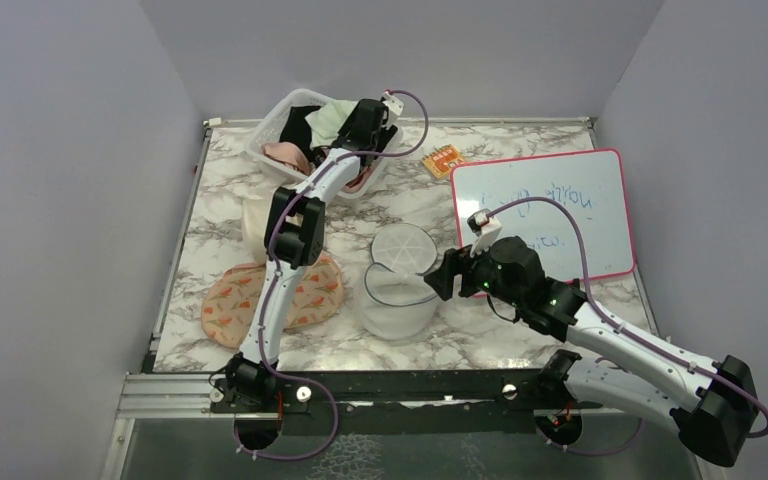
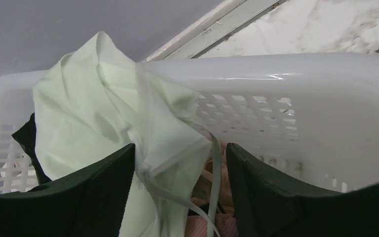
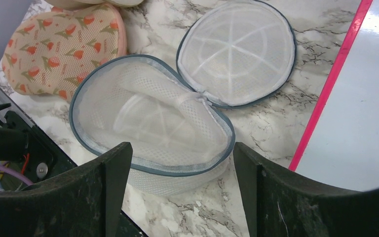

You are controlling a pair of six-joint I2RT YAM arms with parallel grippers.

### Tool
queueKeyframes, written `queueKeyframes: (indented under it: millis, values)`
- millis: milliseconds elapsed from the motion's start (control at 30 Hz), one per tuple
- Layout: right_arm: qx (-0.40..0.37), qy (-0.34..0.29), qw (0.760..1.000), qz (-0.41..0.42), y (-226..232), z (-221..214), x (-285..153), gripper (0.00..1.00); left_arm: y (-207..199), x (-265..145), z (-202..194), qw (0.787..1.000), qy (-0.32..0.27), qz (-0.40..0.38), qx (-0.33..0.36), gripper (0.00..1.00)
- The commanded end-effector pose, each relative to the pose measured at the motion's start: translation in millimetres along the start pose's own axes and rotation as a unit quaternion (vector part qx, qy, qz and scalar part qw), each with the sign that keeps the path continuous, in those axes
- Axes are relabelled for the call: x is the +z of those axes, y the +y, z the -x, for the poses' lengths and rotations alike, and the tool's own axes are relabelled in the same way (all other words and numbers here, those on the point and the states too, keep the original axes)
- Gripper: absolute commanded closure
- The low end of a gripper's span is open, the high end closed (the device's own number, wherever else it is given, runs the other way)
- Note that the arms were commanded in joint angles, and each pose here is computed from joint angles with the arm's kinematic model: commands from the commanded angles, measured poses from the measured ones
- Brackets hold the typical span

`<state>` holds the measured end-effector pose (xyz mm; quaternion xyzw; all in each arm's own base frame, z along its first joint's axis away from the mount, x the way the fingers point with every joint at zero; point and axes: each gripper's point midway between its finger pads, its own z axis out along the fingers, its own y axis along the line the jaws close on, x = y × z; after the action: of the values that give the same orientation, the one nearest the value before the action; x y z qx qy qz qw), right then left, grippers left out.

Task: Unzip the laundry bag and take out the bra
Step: Adjust the bra in the bin.

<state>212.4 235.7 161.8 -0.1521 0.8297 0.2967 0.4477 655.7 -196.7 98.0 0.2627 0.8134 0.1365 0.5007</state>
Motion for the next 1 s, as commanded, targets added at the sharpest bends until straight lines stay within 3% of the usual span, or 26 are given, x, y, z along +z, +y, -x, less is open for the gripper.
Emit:
queueKeyframes:
  millis: [0, 267, 733, 767, 867, 967]
  values:
    - [0.005, -0.01, 1.0, 0.003, 6, 12, -7, 0.26, 25, 3, 8, 0.999, -0.008, 0.038, -0.016, 0.48]
    - [0.014, -0.009, 1.0, 0.01, 8, 9, -6, 0.26, 40, -30, 12, 0.999, 0.001, 0.032, -0.02, 0.99]
    - [0.021, -0.003, 0.999, 0.043, 19, 6, -6, 0.27, 60, -105, 3, 0.999, 0.016, 0.025, -0.027, 1.0]
    - [0.021, -0.004, 0.999, 0.045, 20, 6, -7, 0.27, 60, -107, 1, 0.999, 0.021, 0.023, -0.027, 0.94]
    - [0.022, -0.004, 0.999, 0.045, 20, 6, -9, 0.27, 61, -116, 1, 0.998, 0.036, 0.019, -0.041, 0.54]
    - [0.019, -0.008, 0.999, 0.039, 18, 9, -12, 0.27, 58, -132, 4, 0.997, 0.038, -0.004, -0.067, 0.43]
